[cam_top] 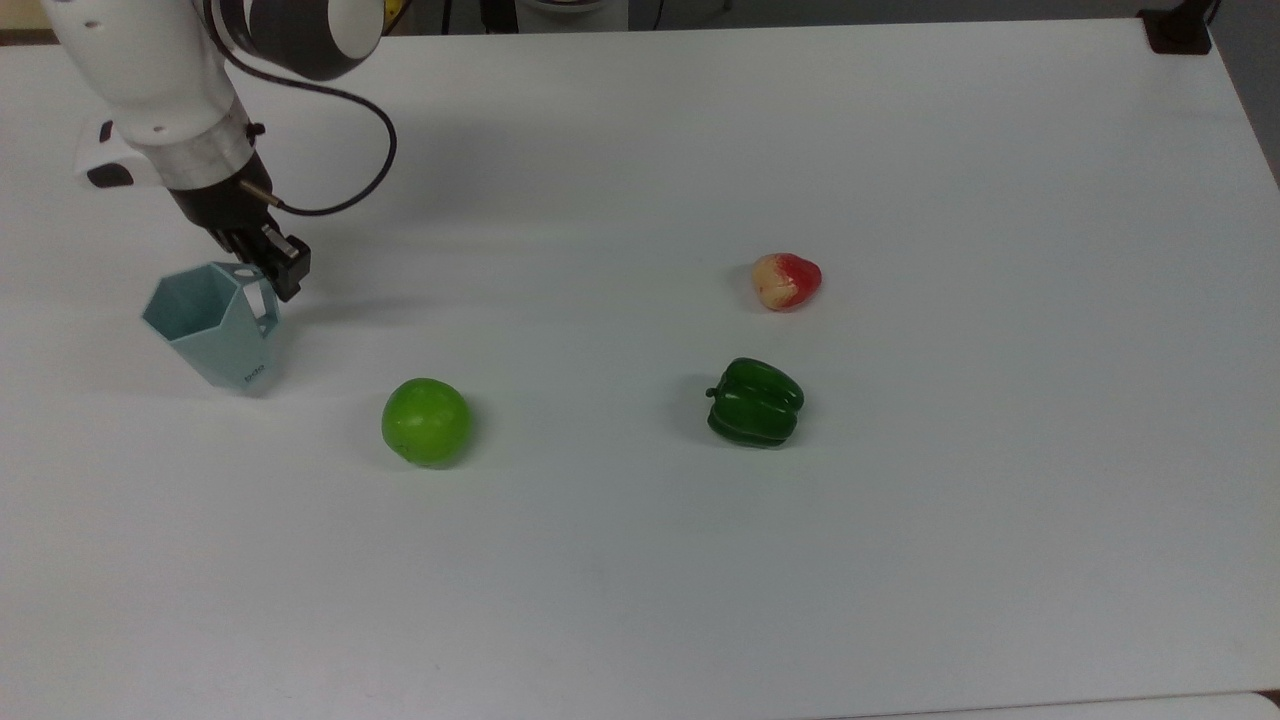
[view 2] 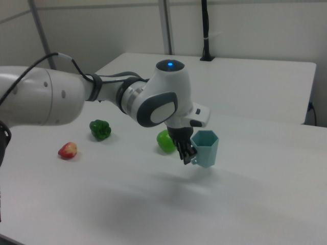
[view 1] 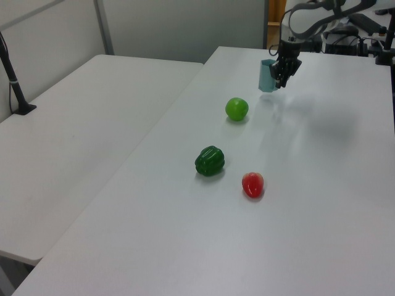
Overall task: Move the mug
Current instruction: 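Drag the held mug across the table toward the green apple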
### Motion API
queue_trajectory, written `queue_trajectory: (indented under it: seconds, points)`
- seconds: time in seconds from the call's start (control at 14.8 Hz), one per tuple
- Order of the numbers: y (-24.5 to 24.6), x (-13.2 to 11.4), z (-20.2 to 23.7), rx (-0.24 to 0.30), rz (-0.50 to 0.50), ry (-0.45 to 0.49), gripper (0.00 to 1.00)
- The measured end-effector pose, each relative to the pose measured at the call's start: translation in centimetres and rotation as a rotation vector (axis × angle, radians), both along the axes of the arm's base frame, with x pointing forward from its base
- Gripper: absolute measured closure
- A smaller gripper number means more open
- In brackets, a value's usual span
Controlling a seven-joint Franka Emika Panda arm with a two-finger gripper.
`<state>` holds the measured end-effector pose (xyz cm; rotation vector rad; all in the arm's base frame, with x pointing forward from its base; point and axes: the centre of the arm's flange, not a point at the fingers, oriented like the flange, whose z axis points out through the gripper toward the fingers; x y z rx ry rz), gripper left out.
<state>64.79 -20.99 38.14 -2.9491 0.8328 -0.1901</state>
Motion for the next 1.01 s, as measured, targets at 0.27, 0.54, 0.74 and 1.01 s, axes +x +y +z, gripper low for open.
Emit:
queue_trajectory:
  seconds: [0.27,0.54,0.74,1.01]
  points:
    - [3.2,-0.8,3.4,0.002,0.104,0.03,0.78]
    - [10.0,-1.4,4.4,-0.036,0.238,0.053,0.78]
    - [15.7,-1.6,5.5,-0.047,0.329,0.043,0.78]
    - [20.8,-1.6,6.6,-0.06,0.435,0.03,0.78]
